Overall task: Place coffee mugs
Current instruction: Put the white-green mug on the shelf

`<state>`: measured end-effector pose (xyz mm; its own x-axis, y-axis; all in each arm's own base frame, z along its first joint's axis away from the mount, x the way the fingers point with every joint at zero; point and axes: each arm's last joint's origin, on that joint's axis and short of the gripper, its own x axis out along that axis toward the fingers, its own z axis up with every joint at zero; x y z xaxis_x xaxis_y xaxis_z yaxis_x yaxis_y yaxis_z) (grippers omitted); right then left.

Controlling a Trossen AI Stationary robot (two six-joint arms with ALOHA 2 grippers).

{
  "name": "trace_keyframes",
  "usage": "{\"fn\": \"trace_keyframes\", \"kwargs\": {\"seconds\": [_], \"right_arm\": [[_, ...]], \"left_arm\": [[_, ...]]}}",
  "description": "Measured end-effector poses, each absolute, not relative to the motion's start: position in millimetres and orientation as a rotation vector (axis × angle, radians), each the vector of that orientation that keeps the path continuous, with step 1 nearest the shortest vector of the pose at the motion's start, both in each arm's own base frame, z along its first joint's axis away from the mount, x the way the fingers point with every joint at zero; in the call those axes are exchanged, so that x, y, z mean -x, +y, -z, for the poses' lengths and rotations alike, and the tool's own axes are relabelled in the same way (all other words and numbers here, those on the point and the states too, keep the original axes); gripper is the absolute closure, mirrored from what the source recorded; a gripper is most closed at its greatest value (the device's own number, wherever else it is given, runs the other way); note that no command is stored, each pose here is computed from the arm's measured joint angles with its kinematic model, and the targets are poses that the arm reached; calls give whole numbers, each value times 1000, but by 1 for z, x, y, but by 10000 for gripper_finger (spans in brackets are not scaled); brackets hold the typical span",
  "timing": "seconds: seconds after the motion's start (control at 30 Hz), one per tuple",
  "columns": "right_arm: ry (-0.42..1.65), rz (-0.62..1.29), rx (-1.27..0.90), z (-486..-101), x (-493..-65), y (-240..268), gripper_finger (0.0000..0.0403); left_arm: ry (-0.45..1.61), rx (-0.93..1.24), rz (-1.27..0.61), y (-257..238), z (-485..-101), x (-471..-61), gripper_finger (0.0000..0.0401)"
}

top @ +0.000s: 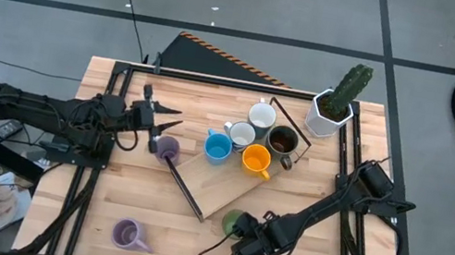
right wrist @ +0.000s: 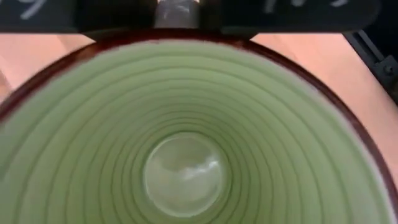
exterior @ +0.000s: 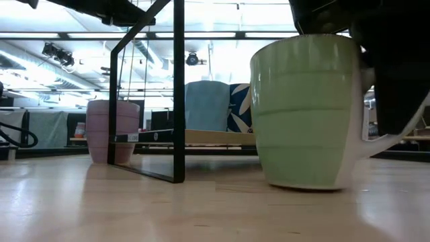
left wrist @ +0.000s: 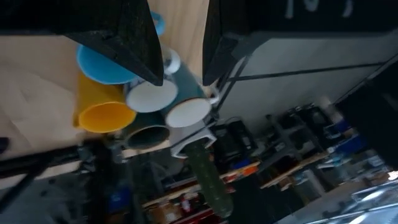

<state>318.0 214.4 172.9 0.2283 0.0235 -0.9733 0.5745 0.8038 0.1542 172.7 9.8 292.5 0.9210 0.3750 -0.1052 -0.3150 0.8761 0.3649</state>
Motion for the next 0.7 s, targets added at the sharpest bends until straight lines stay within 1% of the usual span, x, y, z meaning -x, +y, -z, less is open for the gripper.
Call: {"fn": "trace_keyframes", "kwargs": {"seconds": [0.07, 0.17, 0.3, 0.57, 0.7], "right_arm": [[1304, 412, -547, -174, -318, 212, 344], [1314, 427, -534, -179, -315, 208, 346], [1291, 444, -541, -193, -310, 204, 346], [1278, 494, -520, -207, -300, 197, 347], [1306, 538, -483, -213, -299, 190, 347]], "left_arm": [[174, -352, -325, 11, -292, -173, 282], [177, -317, -290, 16, -286, -173, 282], [194, -261, -324, 22, -271, -164, 282], [45, -161, -286, 17, -259, -132, 283], [21, -99, -268, 16, -249, -122, 283]]}}
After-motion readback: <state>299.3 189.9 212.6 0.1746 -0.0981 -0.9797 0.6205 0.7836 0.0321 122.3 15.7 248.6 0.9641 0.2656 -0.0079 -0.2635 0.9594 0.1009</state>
